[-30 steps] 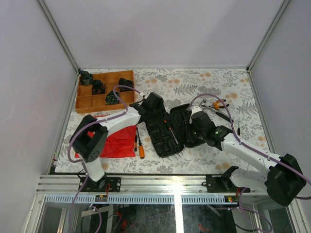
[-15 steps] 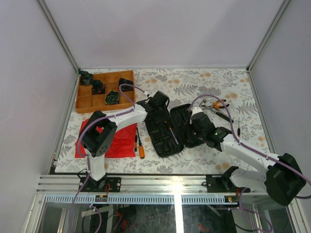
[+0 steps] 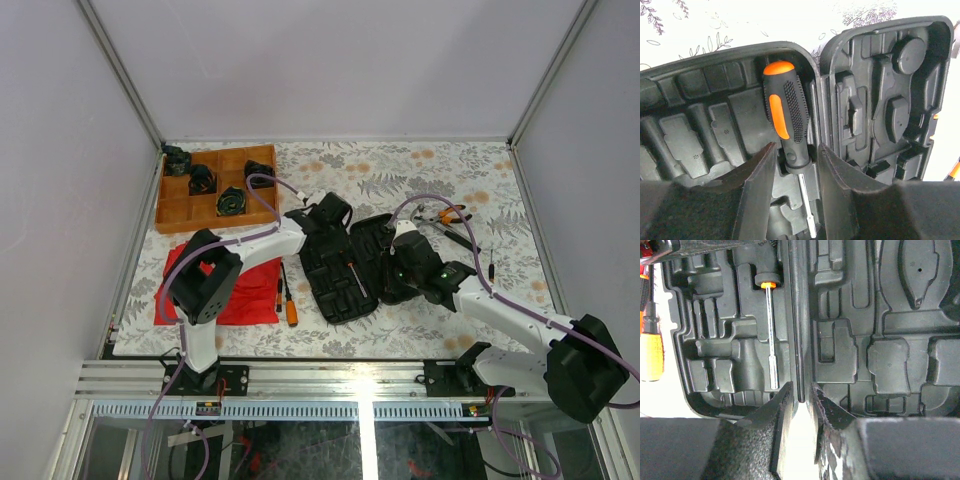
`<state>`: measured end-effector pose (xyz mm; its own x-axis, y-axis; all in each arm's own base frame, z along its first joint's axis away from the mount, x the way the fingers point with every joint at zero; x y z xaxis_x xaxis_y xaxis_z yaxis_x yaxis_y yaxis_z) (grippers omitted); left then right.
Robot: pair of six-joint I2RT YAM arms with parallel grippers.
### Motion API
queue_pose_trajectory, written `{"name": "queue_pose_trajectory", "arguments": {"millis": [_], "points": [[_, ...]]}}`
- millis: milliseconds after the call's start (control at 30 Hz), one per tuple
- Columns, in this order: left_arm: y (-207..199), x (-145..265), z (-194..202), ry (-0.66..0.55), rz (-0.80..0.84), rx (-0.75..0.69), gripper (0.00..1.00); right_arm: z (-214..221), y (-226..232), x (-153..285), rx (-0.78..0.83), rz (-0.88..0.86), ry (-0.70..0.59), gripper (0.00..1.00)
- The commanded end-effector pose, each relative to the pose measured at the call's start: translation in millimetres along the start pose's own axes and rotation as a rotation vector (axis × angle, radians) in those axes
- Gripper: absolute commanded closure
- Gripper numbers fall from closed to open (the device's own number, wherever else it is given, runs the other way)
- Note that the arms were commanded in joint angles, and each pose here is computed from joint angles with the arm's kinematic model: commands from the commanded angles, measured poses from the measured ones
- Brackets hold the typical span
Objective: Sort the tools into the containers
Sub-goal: Adjust the screwdriver in the storage box.
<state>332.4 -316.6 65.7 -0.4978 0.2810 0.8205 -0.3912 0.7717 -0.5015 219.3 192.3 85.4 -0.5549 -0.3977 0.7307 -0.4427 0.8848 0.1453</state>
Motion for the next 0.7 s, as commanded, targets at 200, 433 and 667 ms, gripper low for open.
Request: {"name": "queue_pose_trajectory", "arguments": {"millis": [200,433,667], "points": [[-1,-8,0,-0.009,-0.043,-0.025,0.63,-5,4,0,-0.009,-0.013,-0.024,0.75],[10,-12,0,-0.019,-0.08,-0.042,0.65,-5,6,0,-0.006,-0.024,-0.014,0.75],[25,-28,10,0.011,-0.114,-0.056,0.69,-13,14,3,0.02,-0.065,-0.024,0.75]]}}
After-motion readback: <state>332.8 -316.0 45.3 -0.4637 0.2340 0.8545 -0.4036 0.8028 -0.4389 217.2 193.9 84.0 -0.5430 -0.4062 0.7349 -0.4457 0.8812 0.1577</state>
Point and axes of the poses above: each gripper's point midway between its finger pads, its own x axis back along the fingers, its own y axis along the line the jaws close on, z = x × y, the point moved 1 cm from there along x, back along the fingers, and after that the axes turned 11 degrees about x, right-handed, at the moved point
